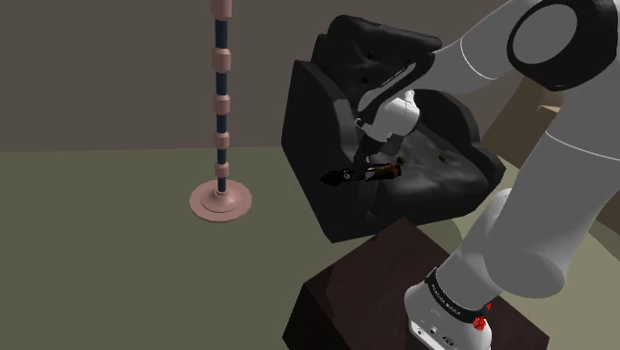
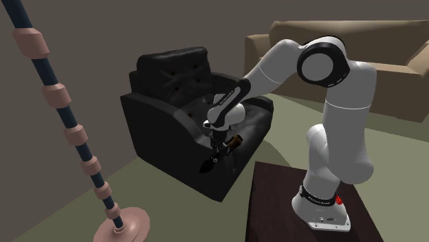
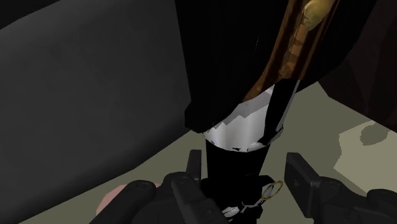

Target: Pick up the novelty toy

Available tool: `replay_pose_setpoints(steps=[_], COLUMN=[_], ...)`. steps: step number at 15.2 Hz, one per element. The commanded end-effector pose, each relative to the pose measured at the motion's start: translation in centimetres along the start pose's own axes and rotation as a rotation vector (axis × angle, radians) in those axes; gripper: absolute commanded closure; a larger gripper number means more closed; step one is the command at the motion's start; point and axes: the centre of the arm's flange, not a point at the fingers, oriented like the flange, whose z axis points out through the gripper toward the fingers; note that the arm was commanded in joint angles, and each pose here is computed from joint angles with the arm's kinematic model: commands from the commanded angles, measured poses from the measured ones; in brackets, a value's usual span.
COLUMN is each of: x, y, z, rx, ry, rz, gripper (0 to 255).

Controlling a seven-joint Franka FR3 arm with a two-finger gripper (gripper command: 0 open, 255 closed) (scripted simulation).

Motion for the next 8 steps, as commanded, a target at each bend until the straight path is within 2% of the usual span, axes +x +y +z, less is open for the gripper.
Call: replay_pose_setpoints(steps=[1,5,8], x=[0.0,0.0,0.2], y=[0.0,0.0,-0.2], z=[0.0,0.0,-1.5], rx=[0.000,0.000,0.000], ry=[-0.001,-0.001,-0.001], rz=[0.001,0.001,0.001], gripper=[255,255,255])
